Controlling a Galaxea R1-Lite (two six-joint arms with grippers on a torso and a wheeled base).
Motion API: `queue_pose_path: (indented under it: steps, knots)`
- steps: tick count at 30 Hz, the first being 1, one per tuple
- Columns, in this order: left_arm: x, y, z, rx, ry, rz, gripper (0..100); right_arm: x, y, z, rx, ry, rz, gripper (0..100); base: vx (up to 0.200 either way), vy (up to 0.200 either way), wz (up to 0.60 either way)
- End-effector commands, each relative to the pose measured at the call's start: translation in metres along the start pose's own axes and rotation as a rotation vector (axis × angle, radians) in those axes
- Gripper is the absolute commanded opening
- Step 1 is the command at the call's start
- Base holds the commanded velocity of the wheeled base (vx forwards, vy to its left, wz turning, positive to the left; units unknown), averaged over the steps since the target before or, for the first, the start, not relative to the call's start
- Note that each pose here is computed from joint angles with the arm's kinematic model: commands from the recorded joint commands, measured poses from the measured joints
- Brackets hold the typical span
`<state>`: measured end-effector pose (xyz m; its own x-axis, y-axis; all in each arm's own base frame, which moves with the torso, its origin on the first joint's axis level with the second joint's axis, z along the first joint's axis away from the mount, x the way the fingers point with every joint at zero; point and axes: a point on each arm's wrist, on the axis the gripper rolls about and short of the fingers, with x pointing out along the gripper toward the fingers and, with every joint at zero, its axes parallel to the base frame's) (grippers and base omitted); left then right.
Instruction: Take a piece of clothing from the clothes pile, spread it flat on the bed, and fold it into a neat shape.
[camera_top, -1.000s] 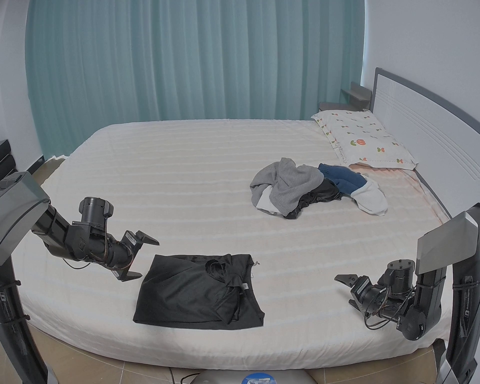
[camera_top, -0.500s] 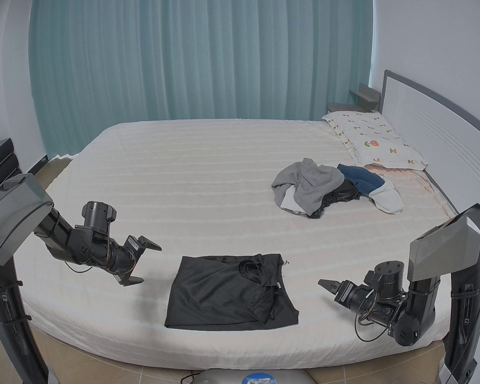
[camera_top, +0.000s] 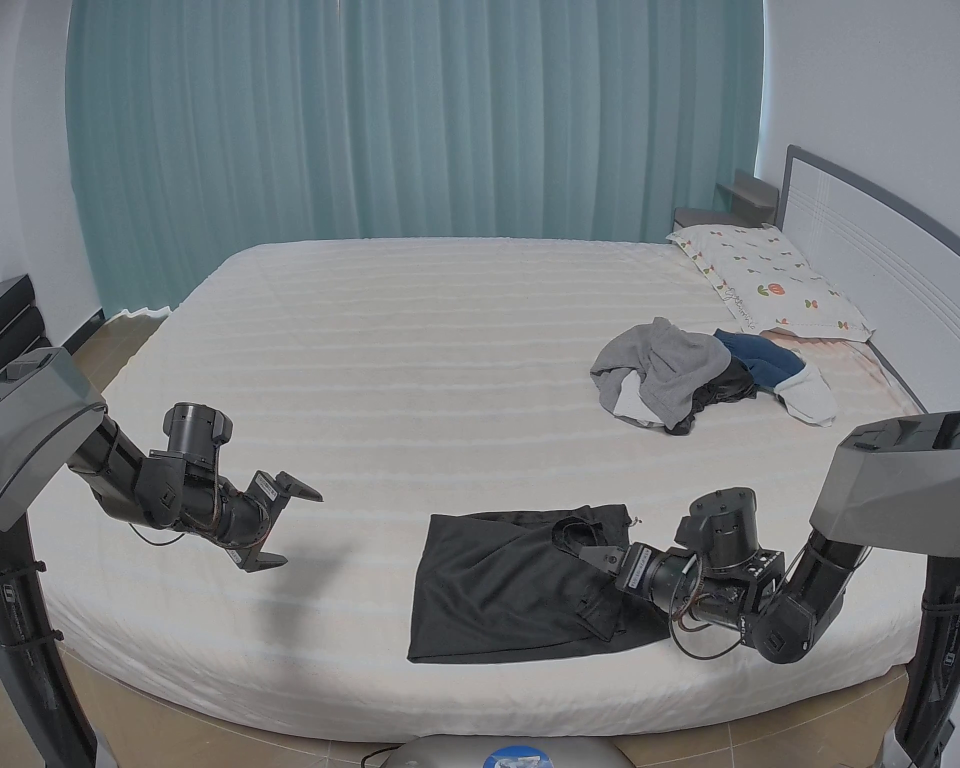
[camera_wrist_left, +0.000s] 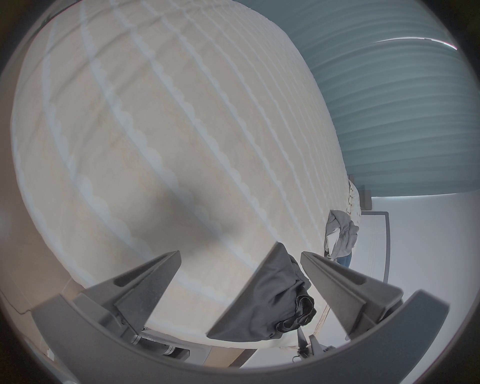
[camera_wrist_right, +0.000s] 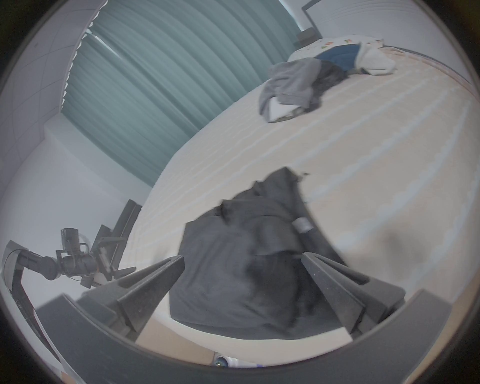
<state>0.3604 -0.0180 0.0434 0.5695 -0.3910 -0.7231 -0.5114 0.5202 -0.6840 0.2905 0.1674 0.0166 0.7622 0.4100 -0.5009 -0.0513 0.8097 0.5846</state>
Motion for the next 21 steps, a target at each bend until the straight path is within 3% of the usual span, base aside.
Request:
queue_pose_path:
  steps: [1,6,12,21]
  knots:
    - [0.001,0.000,0.000,0.000,0.002,0.002,100,-0.001,0.031,0.009,-0.018,-0.029,0.082,100,0.000,0.000,0.00]
    - [0.001,0.001,0.000,0.000,0.000,0.005,100,0.011,0.038,0.010,-0.023,-0.018,0.087,100,0.000,0.000,0.00]
    - [0.002,0.001,-0.001,0.000,0.002,0.006,100,0.040,0.022,0.001,-0.017,0.014,0.029,100,0.000,0.000,0.00]
    - [0.002,0.002,-0.001,0.010,0.003,0.008,100,0.067,-0.011,0.018,0.030,0.002,-0.072,100,0.000,0.000,0.00]
